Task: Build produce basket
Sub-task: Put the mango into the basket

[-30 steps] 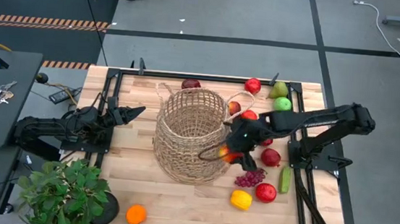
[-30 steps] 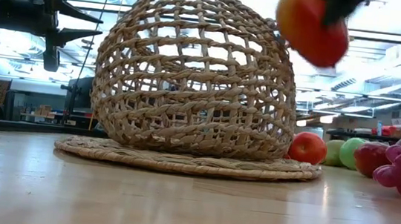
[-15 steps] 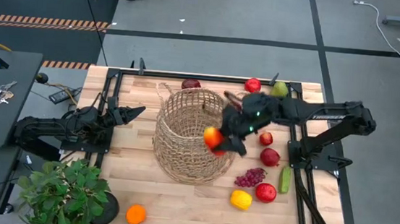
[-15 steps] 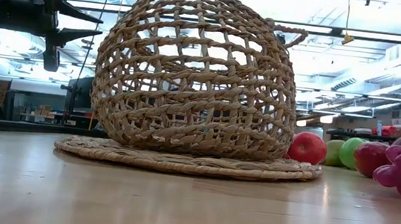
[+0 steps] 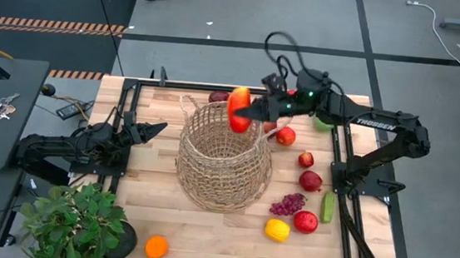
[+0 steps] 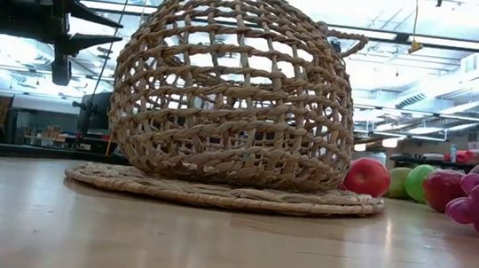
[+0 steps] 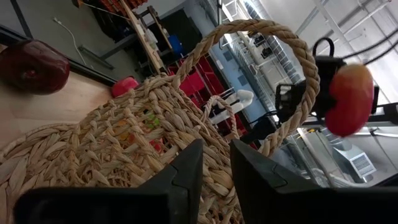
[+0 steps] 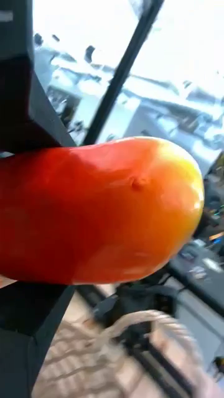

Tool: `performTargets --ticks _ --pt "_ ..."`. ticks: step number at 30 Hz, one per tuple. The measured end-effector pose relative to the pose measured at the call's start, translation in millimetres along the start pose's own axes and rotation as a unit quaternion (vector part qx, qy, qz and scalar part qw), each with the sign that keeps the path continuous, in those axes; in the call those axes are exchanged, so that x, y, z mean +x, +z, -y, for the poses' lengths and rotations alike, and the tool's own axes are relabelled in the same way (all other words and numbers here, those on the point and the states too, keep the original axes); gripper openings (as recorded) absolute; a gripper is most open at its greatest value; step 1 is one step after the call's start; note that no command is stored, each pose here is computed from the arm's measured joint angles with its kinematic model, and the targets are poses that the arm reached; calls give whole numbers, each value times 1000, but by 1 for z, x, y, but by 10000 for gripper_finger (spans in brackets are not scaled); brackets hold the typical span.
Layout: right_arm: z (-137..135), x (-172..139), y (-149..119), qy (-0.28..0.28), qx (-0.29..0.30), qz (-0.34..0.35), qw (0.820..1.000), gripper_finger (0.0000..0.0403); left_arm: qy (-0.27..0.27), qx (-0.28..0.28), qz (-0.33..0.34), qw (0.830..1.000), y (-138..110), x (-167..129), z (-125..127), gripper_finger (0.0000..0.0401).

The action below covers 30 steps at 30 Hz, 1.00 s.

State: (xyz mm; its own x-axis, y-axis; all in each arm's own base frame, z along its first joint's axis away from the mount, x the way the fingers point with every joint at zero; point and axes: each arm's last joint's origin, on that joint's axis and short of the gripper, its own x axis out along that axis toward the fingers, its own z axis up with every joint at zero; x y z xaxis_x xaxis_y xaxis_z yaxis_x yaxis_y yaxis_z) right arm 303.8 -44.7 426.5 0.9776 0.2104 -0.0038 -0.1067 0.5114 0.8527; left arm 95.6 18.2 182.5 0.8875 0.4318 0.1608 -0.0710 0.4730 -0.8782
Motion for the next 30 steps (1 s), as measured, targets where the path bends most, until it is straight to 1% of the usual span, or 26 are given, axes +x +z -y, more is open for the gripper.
performTargets --ticks 5,9,13,17,21,24,26,28,30 --pt "0 -3 9 19 6 16 1000 274 0 0 0 1000 0 0 0 89" --pt "0 -4 10 21 -2 16 1000 274 0 0 0 1000 0 0 0 85" --pt "-4 -4 13 30 -46 48 997 274 0 0 0 1000 0 0 0 87" --pt "-5 -3 13 8 -87 85 993 274 0 0 0 1000 0 0 0 91" --pt "-3 -2 15 -11 -121 104 987 274 0 0 0 1000 0 0 0 89" --pt "-3 4 17 -26 -142 95 985 274 0 0 0 1000 0 0 0 86" --pt "-8 12 20 -38 -162 81 983 274 0 0 0 1000 0 0 0 85" --pt "-14 21 23 -56 -193 58 978 274 0 0 0 1000 0 0 0 85" --pt "-16 32 26 -86 -229 25 969 274 0 0 0 1000 0 0 0 87"
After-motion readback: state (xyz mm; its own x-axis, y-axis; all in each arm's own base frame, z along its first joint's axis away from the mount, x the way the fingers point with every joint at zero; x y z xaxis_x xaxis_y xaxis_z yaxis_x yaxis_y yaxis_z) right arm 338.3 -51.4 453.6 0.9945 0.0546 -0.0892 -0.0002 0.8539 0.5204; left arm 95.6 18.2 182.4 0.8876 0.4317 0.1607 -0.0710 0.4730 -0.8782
